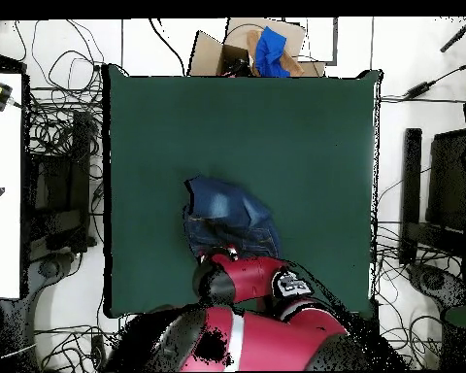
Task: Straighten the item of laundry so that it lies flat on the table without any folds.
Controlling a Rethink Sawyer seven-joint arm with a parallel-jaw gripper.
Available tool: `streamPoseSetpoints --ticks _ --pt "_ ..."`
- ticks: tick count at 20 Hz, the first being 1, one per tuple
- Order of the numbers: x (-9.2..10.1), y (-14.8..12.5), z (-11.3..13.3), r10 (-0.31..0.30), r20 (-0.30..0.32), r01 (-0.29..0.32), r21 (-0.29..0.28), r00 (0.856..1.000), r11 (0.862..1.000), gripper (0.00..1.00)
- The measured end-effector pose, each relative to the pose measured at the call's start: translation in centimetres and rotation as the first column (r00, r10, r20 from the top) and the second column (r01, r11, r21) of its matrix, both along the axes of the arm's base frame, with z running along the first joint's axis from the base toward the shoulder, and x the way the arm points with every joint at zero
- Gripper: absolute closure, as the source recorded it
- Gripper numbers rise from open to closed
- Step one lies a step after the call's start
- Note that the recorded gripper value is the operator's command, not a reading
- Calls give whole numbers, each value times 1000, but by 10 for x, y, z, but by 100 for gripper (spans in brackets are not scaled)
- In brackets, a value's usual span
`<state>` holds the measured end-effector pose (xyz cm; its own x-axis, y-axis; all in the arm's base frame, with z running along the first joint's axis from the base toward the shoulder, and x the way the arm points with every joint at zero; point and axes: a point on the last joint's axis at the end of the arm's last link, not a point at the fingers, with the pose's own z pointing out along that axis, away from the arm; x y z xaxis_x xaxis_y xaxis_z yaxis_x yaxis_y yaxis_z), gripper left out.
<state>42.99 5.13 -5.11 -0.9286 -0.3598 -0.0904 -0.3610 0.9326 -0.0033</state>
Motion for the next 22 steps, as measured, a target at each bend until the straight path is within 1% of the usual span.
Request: streamPoseSetpoints --ticks 2,7,12,22 --pt "-1 -2 0 34 10 -34 18 999 999 100" --pt "-2 -6 0 72 25 -73 43 997 996 100" --pt "-2 -5 0 66 16 -67 37 998 997 100" --pt "1 3 1 39 -2 -39 -18 999 999 100"
